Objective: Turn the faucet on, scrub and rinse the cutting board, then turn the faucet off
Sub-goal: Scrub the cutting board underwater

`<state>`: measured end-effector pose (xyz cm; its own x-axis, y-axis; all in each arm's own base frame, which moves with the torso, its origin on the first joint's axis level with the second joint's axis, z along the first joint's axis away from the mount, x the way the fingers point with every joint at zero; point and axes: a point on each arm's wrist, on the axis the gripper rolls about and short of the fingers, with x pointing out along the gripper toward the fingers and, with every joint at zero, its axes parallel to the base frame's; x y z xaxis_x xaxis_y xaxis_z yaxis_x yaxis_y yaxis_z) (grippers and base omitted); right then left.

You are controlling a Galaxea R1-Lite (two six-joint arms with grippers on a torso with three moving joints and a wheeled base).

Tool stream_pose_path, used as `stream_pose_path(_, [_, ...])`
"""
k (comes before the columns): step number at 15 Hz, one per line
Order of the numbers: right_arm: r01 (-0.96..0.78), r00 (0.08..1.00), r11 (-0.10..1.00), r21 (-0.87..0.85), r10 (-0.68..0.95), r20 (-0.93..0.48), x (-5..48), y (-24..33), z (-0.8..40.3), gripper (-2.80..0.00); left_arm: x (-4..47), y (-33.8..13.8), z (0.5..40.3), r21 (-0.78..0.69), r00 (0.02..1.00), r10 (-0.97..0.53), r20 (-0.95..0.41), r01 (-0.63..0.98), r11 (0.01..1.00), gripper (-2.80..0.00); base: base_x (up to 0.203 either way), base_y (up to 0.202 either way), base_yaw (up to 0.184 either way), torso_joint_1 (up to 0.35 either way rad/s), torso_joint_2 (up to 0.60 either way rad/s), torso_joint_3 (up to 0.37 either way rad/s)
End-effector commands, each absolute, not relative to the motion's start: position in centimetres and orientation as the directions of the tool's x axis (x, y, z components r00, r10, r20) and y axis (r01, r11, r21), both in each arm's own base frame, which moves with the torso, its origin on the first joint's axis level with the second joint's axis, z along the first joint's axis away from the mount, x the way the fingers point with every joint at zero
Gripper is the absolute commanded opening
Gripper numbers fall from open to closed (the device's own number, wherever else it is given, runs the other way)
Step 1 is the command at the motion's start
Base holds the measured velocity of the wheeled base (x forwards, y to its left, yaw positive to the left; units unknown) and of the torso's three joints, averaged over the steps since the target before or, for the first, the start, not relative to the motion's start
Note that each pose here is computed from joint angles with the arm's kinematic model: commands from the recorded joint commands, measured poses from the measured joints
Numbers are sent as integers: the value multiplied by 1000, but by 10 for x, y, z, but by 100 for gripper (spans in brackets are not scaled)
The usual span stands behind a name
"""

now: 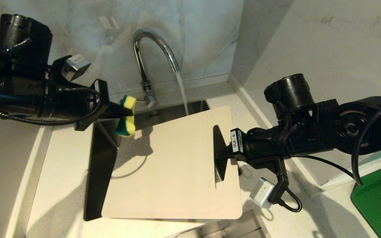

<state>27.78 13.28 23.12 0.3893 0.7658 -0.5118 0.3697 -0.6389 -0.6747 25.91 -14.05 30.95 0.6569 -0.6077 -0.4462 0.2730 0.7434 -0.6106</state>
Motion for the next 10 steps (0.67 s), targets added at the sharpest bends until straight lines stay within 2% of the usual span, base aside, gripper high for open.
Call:
stream_pose_path(1, [385, 383, -637, -668, 769, -512, 276, 133, 231, -280, 274, -176, 308, -621, 609, -658, -443, 321, 715, -280, 0, 0, 0, 0, 0, 0])
stream_pose_path(4, [381, 379, -638, -669, 768, -517, 272, 132, 230, -280, 278, -217, 294, -628, 542, -694, -474, 345, 698, -280, 0, 0, 0, 0, 0, 0])
stream_pose_path(10, [383, 383, -638, -669, 768, -513, 264, 128, 232, -280, 302, -239, 264, -614, 510, -672, -537, 310, 726, -280, 0, 0, 0, 0, 0, 0])
